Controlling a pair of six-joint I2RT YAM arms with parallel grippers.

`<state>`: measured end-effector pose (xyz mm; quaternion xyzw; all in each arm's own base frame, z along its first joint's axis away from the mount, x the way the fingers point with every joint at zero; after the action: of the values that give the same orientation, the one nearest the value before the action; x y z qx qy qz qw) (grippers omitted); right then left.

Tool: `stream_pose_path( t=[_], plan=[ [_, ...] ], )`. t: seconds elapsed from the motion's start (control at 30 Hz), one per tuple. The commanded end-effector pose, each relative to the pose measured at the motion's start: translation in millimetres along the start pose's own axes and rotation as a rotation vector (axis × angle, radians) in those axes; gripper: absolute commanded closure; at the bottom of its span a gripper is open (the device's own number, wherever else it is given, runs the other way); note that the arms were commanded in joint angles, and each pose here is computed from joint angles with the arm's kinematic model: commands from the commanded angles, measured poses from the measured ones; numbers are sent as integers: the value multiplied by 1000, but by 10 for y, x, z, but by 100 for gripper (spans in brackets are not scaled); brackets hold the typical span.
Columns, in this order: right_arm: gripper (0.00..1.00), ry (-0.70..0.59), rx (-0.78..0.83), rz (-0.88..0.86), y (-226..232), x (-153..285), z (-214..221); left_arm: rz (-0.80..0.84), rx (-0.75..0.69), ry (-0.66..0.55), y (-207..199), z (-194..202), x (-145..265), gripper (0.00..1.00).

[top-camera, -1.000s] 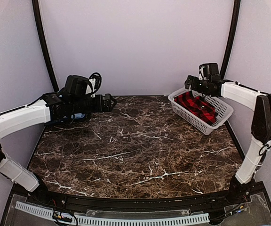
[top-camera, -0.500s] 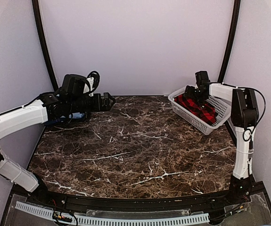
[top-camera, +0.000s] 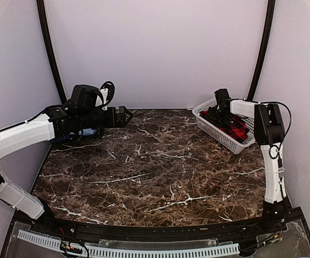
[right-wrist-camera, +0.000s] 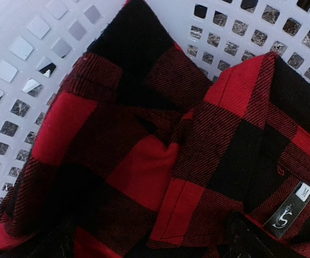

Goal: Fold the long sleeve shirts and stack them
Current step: Pick up the crumpled shirt from the bin.

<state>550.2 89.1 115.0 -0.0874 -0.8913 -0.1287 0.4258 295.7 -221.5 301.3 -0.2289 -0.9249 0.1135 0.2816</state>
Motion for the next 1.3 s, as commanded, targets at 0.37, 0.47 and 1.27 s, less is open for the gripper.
stream_pose_path(
  t=[0.37, 0.47, 1.27],
  plan=[
    [84, 39, 44, 14, -21, -7, 31, 20, -16, -39, -35, -116, 88, 1],
    [100, -2, 43, 1, 7, 136, -134, 16, -14, -43, -32, -120, 91, 1],
    [100, -607, 126, -300, 571, 2764, -1333, 18, -10, -57, -61, -190, 42, 1]
  ],
)
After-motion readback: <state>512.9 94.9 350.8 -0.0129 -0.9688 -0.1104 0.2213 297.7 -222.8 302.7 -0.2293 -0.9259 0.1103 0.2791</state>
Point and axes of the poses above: each gripper's point midway between its finger pads, its own x axis back along the fingers, its own y axis along the line the jaws close on, z = x × y, the point moved 8 cm from there along x, back along the fingers, and after that the axes turned 1 degree about x, right-handed, at the moved point
